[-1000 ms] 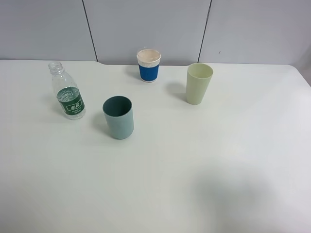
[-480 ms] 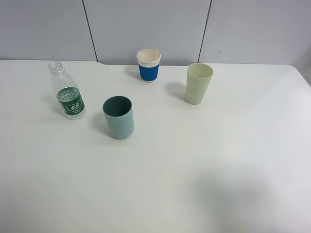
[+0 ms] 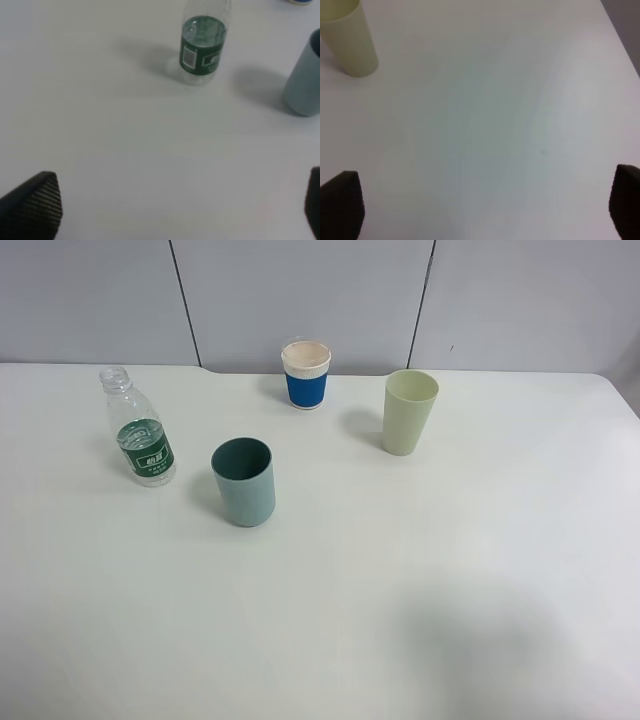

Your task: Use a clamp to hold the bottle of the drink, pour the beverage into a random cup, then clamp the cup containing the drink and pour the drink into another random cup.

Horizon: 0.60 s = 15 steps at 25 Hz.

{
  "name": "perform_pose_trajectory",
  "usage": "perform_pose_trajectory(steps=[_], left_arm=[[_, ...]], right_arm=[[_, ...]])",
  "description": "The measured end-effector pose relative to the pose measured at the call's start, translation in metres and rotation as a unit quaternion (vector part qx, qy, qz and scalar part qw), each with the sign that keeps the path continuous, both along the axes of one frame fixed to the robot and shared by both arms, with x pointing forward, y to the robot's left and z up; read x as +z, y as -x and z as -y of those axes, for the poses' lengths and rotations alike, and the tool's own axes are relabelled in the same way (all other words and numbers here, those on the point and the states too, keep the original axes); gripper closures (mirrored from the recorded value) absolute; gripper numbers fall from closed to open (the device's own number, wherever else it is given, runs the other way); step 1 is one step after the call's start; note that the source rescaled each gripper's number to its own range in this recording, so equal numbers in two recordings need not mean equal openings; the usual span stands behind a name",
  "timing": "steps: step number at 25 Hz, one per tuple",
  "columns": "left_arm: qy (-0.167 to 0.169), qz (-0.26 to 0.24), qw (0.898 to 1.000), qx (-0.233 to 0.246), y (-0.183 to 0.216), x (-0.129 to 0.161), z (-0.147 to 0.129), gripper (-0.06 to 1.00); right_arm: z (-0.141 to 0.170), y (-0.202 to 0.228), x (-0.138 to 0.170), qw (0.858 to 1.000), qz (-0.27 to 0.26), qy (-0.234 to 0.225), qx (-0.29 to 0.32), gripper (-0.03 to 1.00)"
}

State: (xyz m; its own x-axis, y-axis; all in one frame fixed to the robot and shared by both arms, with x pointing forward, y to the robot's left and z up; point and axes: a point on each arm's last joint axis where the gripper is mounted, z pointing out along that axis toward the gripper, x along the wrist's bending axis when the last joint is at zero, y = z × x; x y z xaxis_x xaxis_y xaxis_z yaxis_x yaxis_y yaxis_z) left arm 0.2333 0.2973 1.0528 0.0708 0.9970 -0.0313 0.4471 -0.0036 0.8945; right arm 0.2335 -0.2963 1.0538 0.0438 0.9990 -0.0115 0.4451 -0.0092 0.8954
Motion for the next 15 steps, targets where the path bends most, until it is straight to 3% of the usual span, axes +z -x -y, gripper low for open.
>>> perform_pose_trajectory(steps=[15], left_arm=[[0.0,0.0,1.0,0.0,0.0,0.0,0.0,-0.02]], right_arm=[[0.0,0.0,0.0,1.0,0.0,0.0,0.0,-0.02]])
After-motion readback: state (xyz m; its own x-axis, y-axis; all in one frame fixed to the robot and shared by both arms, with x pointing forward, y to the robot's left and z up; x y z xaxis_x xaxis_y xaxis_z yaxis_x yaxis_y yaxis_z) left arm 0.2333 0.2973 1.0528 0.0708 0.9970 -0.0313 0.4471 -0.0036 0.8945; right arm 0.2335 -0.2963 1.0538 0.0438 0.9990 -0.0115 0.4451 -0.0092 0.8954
